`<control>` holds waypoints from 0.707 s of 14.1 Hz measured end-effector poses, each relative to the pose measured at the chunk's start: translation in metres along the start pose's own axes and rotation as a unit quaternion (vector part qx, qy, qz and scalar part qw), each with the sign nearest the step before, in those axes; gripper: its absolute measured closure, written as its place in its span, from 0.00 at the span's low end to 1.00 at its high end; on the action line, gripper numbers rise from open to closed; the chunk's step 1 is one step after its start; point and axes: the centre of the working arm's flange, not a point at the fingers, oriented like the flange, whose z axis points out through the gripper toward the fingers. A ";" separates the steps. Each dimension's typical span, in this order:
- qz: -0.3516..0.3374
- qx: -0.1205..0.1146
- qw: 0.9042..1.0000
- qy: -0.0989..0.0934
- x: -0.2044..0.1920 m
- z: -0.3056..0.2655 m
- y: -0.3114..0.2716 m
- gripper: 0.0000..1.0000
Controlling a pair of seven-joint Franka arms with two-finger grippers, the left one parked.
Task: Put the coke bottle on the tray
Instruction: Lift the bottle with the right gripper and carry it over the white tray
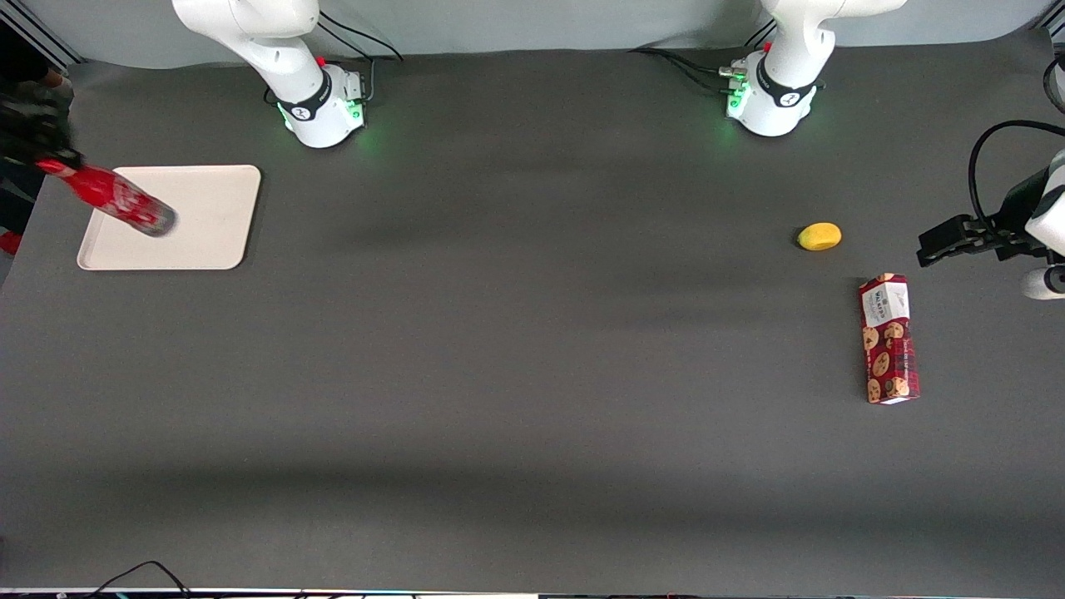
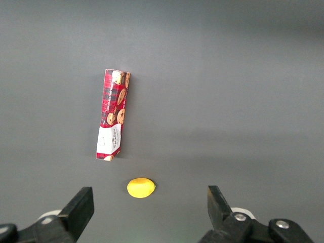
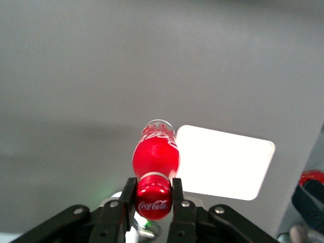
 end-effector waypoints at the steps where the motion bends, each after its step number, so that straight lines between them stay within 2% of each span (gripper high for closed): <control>1: -0.010 -0.002 1.000 -0.007 -0.019 0.003 0.037 0.69; 3: -0.016 -0.005 0.999 -0.033 -0.050 0.021 0.097 0.69; 5: -0.023 -0.009 0.998 -0.059 -0.064 0.052 0.137 0.69; 7: -0.033 -0.017 0.998 -0.057 -0.069 0.099 0.174 0.69; 10: -0.044 -0.018 0.998 -0.033 -0.095 0.206 0.231 0.69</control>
